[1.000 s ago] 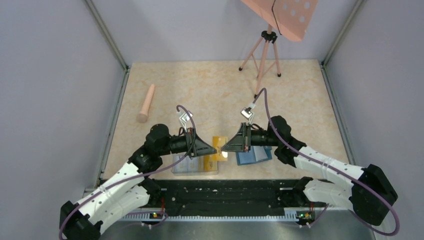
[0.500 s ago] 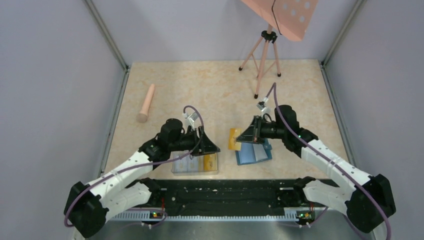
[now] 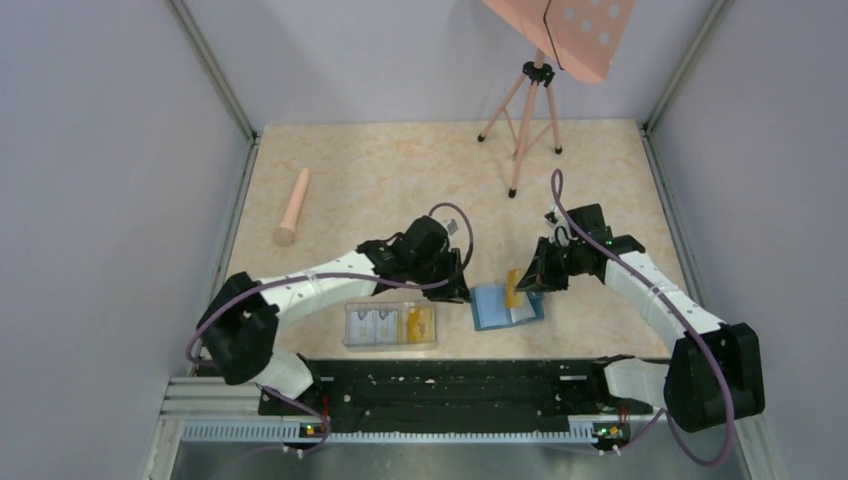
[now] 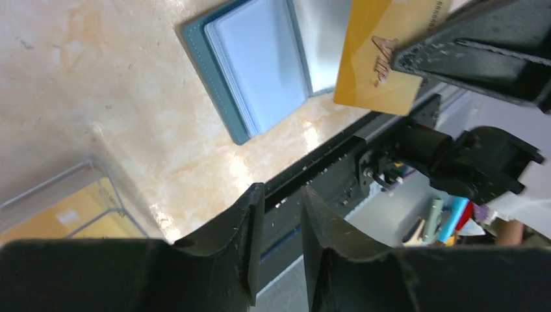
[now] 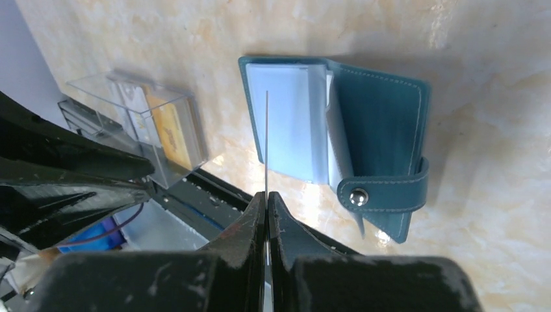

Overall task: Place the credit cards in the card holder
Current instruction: Insert the credit card into the card holder.

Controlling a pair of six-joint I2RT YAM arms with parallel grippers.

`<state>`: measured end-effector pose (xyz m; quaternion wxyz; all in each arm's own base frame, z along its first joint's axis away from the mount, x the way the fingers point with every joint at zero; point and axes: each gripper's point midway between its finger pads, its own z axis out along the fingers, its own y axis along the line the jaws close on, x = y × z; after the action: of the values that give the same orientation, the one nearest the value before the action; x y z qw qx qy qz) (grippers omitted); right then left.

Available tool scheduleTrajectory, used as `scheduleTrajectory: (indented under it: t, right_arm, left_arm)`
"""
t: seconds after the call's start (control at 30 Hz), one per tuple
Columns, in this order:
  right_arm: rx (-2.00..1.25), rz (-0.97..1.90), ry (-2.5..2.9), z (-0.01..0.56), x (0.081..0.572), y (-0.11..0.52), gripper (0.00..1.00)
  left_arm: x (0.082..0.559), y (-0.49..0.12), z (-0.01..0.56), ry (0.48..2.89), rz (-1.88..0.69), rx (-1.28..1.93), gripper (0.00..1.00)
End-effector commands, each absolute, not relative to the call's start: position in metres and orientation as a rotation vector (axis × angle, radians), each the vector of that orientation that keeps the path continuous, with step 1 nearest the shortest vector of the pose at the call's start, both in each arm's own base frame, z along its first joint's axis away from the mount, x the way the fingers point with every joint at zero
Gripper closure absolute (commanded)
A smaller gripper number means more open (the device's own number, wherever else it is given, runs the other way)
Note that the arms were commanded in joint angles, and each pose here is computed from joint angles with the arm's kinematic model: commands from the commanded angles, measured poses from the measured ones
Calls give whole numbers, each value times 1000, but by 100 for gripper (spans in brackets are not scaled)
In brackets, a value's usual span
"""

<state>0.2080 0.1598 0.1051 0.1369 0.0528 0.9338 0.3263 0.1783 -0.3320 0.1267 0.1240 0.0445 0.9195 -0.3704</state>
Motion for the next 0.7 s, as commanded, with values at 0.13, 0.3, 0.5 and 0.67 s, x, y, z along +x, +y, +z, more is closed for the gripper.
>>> scheduleTrajectory:
  t: [0.13, 0.3, 0.5, 0.67]
  right_arm:
    - [39, 863, 2772, 98, 214, 152, 100]
    - [8, 830, 2822, 85, 212, 148, 100]
    - [-54, 816, 2797, 78, 217, 148, 100]
    - [-70, 782, 2853, 62, 215, 144, 100]
  left_arm:
    - [196, -349, 86, 2797, -765, 138, 74]
    - [200, -344, 67, 2846, -641, 120, 83]
    - [200, -345, 47, 2891, -592, 145, 93]
    - [200, -350, 38, 2905, -602, 155, 94]
